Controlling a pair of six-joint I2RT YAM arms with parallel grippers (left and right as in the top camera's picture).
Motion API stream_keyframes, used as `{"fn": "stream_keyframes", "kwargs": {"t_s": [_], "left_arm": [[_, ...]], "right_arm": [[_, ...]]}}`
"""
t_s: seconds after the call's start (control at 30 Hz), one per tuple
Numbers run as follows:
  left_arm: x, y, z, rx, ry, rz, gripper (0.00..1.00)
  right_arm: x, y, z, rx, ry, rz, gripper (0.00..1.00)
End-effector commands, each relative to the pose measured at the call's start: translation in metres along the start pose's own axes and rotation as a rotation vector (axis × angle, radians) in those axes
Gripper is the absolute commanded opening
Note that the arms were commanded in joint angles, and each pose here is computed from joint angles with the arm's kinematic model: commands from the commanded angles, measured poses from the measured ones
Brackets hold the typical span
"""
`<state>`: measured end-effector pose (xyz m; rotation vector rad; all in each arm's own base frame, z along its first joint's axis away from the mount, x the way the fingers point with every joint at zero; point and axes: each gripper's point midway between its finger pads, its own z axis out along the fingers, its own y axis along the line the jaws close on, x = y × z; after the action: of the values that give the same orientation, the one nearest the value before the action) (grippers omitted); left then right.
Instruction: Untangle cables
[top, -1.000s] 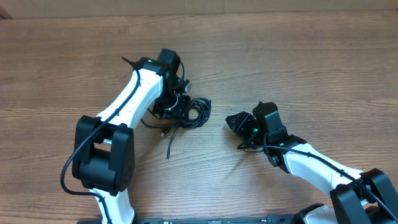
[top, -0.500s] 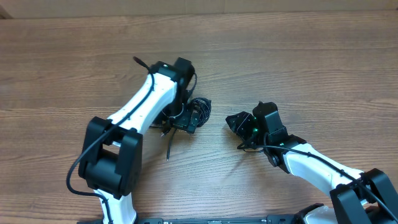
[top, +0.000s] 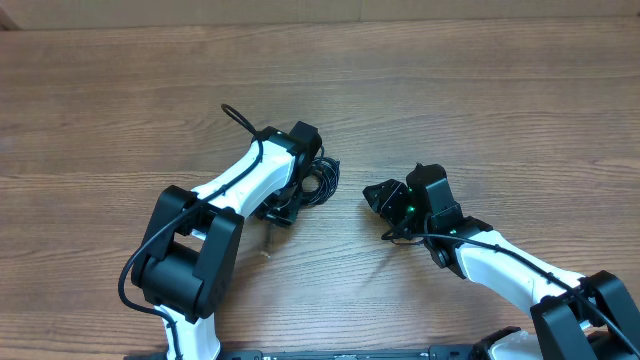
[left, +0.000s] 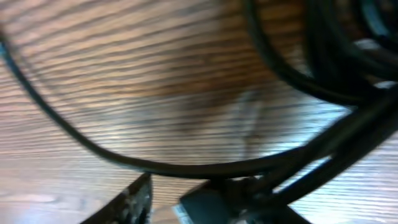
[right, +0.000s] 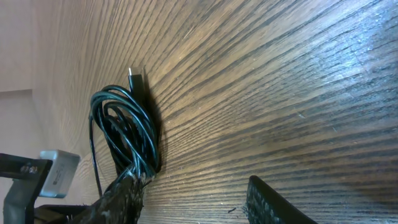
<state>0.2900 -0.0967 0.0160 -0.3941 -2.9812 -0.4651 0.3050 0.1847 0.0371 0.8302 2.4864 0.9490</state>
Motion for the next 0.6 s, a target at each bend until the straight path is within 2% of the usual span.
{"fn": "stream_keyframes", "kwargs": {"t_s": [0.0, 0.07, 0.23, 0.57], "left_arm": [[-0.009, 0.019, -0.016, -0.088, -0.054, -0.019, 0.43], [-0.012, 0.024, -0.022, -0.107, -0.063, -0.021, 0.41], [-0.024, 0.030, -0.037, -0.125, -0.105, -0.035, 0.46], [-0.045, 0.031, -0.041, -0.138, -0.194, -0.066, 0.46]], "right_arm": [[-0.002, 0.005, 0.001, -0.007, -0.007, -0.009, 0.52], [-0.002, 0.005, 0.001, -0.007, -0.007, -0.009, 0.52], [-0.002, 0.005, 0.001, -0.007, -0.007, -0.009, 0.52], [-0.002, 0.004, 0.001, -0.003, -0.006, -0.008, 0.52]]}}
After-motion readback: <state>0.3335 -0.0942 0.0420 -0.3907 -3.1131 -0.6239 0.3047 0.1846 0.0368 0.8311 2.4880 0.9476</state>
